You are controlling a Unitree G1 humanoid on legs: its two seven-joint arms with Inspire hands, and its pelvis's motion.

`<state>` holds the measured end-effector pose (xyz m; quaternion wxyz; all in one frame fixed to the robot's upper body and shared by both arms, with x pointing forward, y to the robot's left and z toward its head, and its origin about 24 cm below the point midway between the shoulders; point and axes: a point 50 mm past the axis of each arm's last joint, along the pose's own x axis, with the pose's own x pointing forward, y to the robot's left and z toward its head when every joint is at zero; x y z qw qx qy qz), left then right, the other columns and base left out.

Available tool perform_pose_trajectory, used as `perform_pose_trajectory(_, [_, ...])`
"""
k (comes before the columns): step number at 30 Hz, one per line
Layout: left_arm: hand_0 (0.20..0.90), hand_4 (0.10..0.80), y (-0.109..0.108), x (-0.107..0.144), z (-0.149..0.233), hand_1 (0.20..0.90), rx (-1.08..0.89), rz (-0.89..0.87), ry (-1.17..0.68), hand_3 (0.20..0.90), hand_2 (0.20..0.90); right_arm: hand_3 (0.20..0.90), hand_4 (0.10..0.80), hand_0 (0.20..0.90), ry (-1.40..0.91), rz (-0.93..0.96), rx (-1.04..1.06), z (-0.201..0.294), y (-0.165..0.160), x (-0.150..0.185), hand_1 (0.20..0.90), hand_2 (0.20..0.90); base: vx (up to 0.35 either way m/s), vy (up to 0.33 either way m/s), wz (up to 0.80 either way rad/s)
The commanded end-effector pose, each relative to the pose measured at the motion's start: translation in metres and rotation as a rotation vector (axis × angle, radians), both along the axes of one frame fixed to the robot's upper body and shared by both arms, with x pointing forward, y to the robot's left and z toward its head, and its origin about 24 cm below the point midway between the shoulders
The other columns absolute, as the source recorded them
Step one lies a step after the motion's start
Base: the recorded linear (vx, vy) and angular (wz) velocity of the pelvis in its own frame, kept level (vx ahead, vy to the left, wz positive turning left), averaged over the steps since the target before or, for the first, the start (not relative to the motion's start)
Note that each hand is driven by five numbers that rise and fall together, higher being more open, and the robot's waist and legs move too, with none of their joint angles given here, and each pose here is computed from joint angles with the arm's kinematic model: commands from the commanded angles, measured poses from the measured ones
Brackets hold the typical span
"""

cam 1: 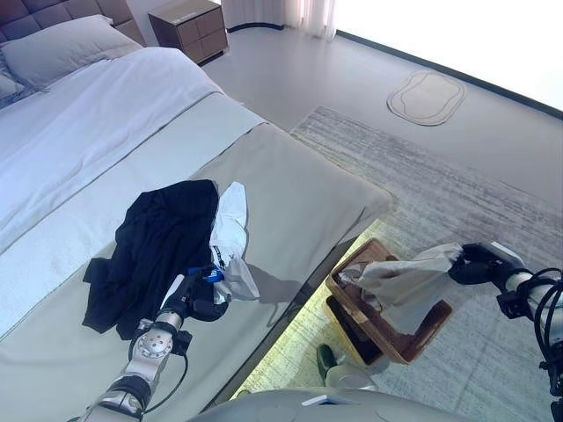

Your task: Pick up the clothes from the bed and place them into the basket

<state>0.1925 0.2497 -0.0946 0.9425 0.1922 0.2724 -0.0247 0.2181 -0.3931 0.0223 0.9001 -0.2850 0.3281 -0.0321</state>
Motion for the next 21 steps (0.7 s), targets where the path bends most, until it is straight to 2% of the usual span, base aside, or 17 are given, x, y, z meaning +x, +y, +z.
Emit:
perform_pose_trajectory(1, [0.900, 0.800, 0.017, 0.025, 0.027, 0.900, 0.052, -0.015, -0.137, 0.900, 0.900, 0.900, 0.800, 0.900, -0.150, 0.050, -0.078, 0.027, 0.006, 0.029, 0.900, 0.900, -0.003, -0.011, 0.08])
perform_pose_trajectory(10, [0.900, 0.800, 0.014, 0.024, 0.027, 0.900, 0.041, -0.026, -0.146, 0.900, 0.900, 0.900, 0.800, 0.900, -0.145, -0.028, -0.094, 0.017, 0.001, 0.020, 0.900, 0.900, 0.001, -0.003, 0.03])
perform_pose_trajectory(21, [0.900, 0.800, 0.014, 0.022, 0.026, 0.900, 0.032, -0.006, -0.153, 0.900, 0.900, 0.900, 0.800, 0.900, -0.292, -0.036, -0.126, 0.037, 0.010, 0.032, 0.900, 0.900, 0.000, 0.000, 0.00])
